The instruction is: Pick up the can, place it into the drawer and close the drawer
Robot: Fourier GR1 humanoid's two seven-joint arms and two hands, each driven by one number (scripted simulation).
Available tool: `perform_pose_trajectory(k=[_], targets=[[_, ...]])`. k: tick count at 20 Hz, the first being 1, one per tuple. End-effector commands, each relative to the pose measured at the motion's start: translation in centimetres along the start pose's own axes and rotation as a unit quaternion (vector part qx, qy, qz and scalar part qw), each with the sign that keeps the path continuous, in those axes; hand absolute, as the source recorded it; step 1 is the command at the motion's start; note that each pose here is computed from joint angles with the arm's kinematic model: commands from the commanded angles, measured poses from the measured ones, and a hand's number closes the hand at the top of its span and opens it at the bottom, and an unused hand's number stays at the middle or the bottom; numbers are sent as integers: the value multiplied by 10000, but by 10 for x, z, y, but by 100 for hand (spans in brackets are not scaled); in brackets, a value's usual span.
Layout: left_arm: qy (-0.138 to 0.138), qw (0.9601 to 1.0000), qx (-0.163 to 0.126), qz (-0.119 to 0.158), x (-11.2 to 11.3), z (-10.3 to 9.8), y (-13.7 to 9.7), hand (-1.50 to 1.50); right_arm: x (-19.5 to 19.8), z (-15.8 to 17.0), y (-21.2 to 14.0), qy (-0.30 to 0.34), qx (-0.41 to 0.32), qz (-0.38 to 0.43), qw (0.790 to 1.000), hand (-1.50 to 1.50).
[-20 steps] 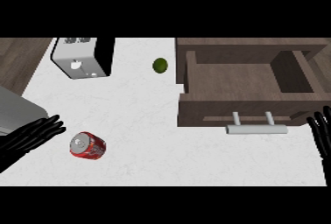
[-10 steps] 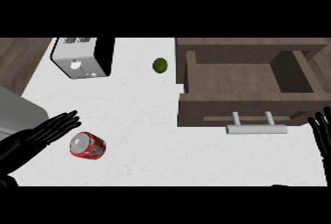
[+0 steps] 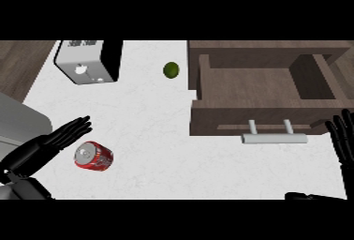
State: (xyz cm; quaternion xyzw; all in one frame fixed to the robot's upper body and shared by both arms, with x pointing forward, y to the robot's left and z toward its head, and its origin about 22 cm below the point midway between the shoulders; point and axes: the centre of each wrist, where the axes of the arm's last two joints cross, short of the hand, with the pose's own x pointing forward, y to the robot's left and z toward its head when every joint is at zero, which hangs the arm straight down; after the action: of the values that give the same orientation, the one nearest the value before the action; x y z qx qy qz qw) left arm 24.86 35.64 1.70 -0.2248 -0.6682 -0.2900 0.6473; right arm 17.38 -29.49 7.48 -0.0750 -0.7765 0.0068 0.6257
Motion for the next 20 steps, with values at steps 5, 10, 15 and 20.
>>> perform_pose_trajectory(k=[5, 10, 15, 20], targets=[[-155, 9998, -113, -29, -32, 17, 20, -150, 5, 3, 17, -36, 29, -85, 10000, -150], [-124, 9999, -34, -36, -45, 3, 15, -150, -3, 16, -6, -23, -21, 55, 10000, -150], [54, 9999, -104, -24, -56, 9, 24, -150, 3, 12, 5, -157, 52, -50, 9999, -150], [58, 9999, -132, -53, -66, 1, 20, -150, 4, 4, 0, -113, -41, 27, 9999, -150]])
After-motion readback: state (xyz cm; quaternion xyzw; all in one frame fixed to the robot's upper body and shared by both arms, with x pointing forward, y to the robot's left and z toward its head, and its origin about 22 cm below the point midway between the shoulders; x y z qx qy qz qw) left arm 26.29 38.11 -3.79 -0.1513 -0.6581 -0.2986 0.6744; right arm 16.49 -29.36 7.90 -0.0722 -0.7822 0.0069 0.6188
